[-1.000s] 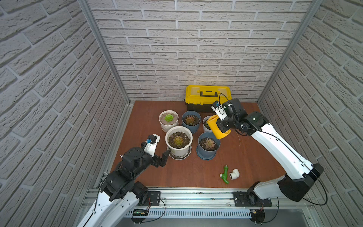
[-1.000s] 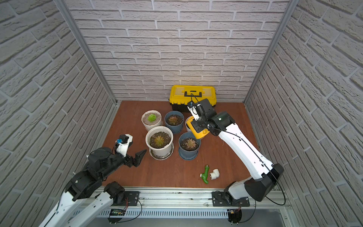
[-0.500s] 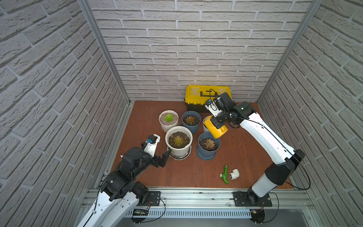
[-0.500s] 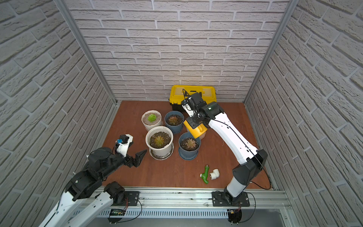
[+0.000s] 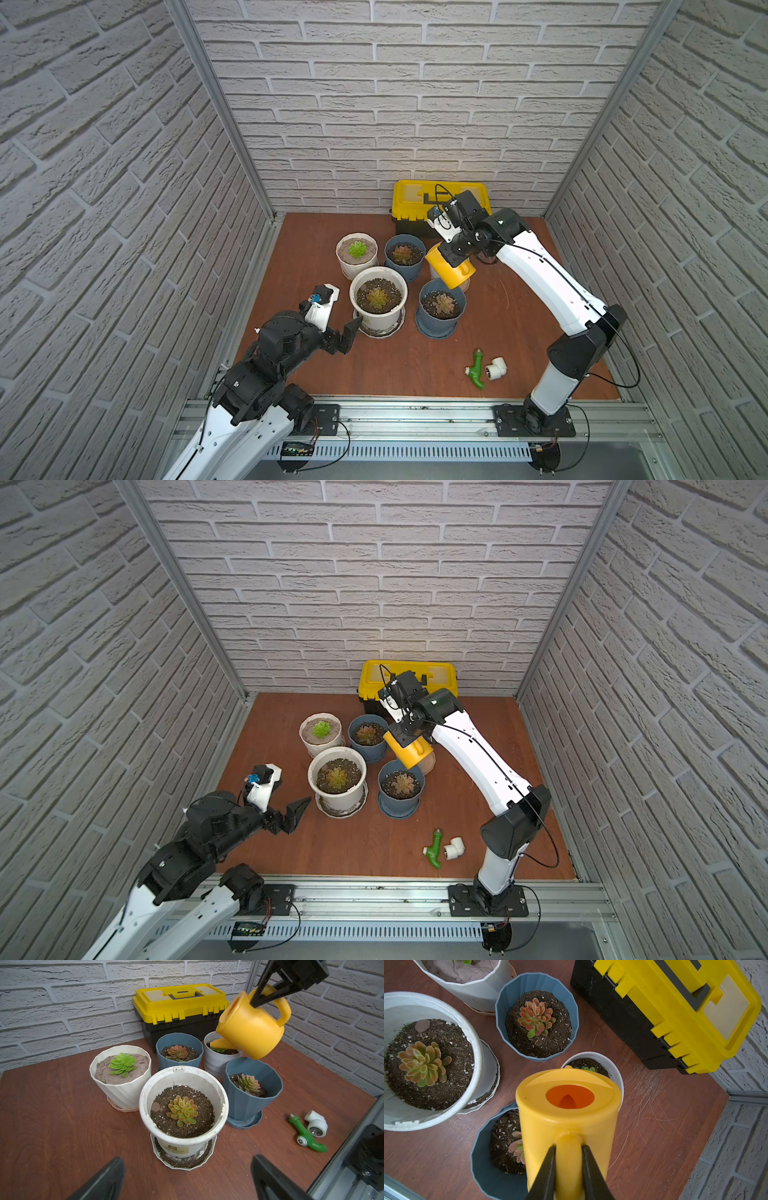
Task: Water the succulent around the soil edge
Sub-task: Water the soil of the potted plant with water.
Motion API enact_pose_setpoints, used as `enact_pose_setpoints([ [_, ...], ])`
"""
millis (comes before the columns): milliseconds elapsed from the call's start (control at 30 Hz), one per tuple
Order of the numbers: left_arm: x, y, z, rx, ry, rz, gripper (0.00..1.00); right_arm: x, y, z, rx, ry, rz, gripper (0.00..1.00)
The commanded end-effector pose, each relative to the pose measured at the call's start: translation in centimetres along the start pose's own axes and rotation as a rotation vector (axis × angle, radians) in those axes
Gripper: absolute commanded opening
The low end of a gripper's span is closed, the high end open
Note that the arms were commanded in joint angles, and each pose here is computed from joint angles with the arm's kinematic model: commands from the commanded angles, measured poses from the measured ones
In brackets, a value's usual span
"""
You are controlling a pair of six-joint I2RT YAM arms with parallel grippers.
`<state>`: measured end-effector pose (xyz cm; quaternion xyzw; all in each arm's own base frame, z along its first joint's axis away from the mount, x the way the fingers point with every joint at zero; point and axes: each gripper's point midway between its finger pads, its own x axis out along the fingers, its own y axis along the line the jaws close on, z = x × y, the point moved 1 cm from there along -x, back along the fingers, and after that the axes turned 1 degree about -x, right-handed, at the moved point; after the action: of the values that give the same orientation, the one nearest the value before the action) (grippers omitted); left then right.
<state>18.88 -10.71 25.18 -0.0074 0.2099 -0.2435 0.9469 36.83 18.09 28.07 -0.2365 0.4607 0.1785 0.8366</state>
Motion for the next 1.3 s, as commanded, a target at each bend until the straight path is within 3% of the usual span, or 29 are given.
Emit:
enact_pose_setpoints([
  [0, -0.1, -0.1, 0.7, -0.005, -0.024, -0.007, 0.98, -0.8, -1.2, 1.5, 0.015, -0.057, -0.052, 0.03],
  [667, 0.0, -0.1, 0.7, -0.004, -0.021, -0.006, 0.98, 0.7, -3.4, 2.3, 0.071, -0.082, -0.115, 0.03],
  [1267, 0.0, -0.1, 0.6, -0.005, -0.018, -0.006, 0.98, 0.9, -5.5, 0.3, 0.138, -0.064, -0.142, 0.03],
])
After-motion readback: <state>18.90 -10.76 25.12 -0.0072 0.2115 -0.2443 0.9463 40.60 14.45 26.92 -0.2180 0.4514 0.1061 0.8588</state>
